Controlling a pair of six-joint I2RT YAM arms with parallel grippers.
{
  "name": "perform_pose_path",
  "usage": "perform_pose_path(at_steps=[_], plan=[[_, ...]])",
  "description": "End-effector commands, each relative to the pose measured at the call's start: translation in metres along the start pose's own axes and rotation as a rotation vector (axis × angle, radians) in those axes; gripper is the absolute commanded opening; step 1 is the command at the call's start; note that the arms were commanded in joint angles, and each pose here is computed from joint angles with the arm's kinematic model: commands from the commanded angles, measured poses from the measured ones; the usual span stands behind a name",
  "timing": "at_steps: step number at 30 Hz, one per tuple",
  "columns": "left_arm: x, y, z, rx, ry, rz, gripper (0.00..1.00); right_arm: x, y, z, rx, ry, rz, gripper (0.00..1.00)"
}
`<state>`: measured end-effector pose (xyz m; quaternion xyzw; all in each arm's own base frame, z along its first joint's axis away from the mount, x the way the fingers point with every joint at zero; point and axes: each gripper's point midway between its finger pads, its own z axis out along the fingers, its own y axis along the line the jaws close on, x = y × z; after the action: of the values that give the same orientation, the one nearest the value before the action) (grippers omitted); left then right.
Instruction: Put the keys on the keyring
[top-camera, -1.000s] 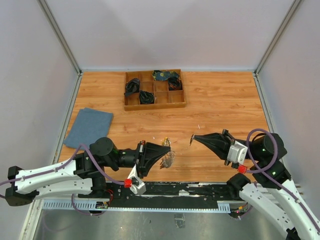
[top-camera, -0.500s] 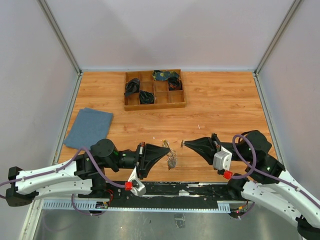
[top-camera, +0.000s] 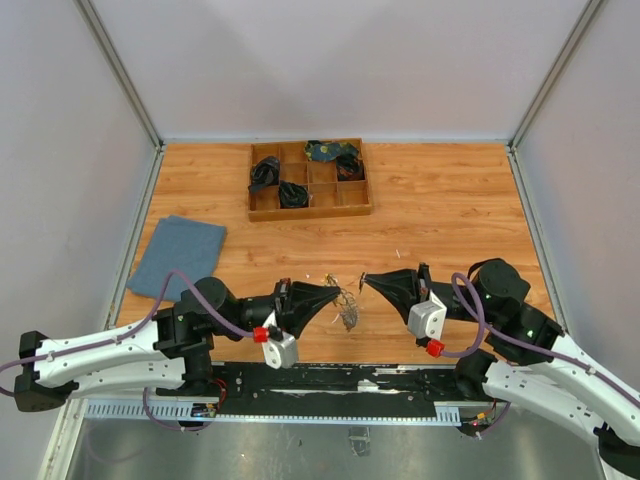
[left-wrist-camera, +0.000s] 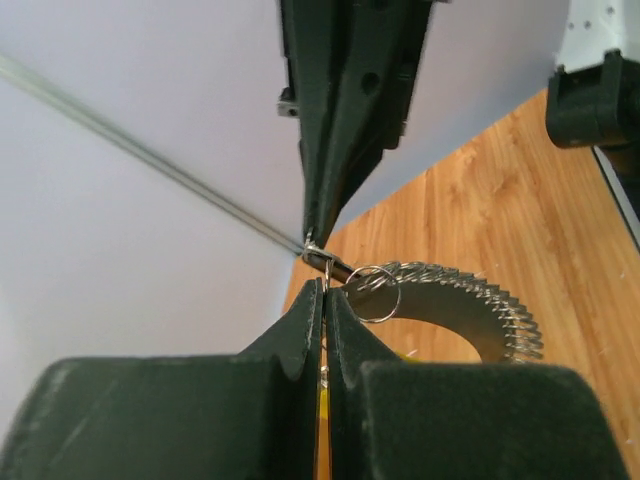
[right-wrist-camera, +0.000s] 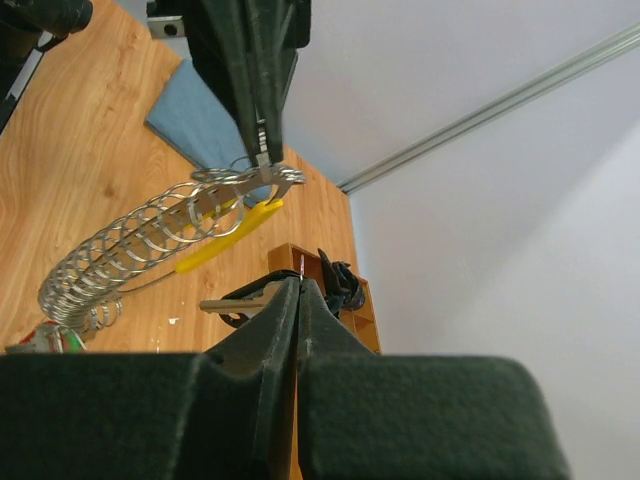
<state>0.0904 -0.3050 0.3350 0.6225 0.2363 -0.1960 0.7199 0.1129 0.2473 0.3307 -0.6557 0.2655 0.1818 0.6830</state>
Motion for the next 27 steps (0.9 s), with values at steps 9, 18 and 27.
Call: perform_pose_path(at_steps=[9, 18, 27], plan=[[-0.005, 0.05, -0.015, -0.403, -0.068, -0.663, 0.0, 0.0, -0.008, 0.001, -0.025, 0.038, -0.117, 0.0], [0.014, 0.029, -0.002, -0.357, 0.05, -0.793, 0.01, -0.004, -0.007, 0.009, -0.09, 0.042, -0.07, 0.0], [0.028, 0.011, 0.014, -0.26, 0.185, -0.794, 0.01, -0.002, 0.003, 0.011, -0.17, 0.089, 0.002, 0.0]])
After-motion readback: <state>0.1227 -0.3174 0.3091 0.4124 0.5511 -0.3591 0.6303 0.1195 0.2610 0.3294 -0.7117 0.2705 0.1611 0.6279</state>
